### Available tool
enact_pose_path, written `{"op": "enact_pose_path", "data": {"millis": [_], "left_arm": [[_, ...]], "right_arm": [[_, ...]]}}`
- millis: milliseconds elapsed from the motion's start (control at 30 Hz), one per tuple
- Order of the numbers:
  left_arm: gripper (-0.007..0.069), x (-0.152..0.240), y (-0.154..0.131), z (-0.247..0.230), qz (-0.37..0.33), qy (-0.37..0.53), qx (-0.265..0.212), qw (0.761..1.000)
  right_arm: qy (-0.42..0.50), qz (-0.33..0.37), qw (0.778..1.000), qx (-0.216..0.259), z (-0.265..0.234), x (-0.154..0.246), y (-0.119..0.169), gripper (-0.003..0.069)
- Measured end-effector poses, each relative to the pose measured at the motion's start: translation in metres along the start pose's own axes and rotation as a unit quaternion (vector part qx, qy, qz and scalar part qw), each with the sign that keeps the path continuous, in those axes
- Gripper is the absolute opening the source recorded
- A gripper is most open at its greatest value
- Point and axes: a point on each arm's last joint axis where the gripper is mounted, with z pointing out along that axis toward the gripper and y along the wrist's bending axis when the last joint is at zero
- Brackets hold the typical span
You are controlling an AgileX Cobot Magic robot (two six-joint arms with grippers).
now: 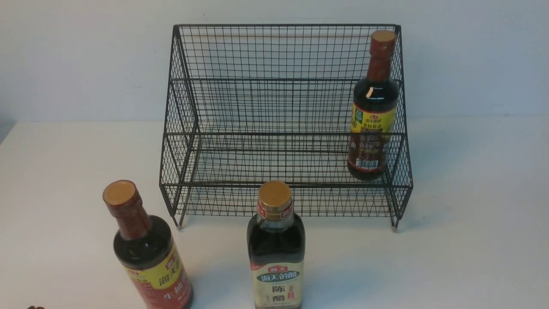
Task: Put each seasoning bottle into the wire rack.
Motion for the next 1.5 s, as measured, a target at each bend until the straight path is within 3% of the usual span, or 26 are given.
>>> {"op": "enact_pose_path", "data": {"millis": [567,833,1033,1500], "left_arm": [[-0.0005,0.0,0.0,0.0,0.0,0.0,0.0,1.0],[-0.0005,0.0,0.0,0.0,0.0,0.0,0.0,1.0],[-0.0005,0.0,0.0,0.0,0.0,0.0,0.0,1.0],[-0.0005,0.0,0.0,0.0,0.0,0.0,0.0,1.0]], "right_arm": [[0.016,-0.008,1.0,0.004,0.004,0.011,-0.001,-0.0015],[0.061,-0.054,0.996,0.033,0.012,0.087,-0.006,-0.0015],[0.108,-0.033,0.991,0.075,0.014,0.135,-0.011,-0.0015],[0.098,0.008,0.992,0.083,0.014,0.135,-0.012,-0.0015]]}}
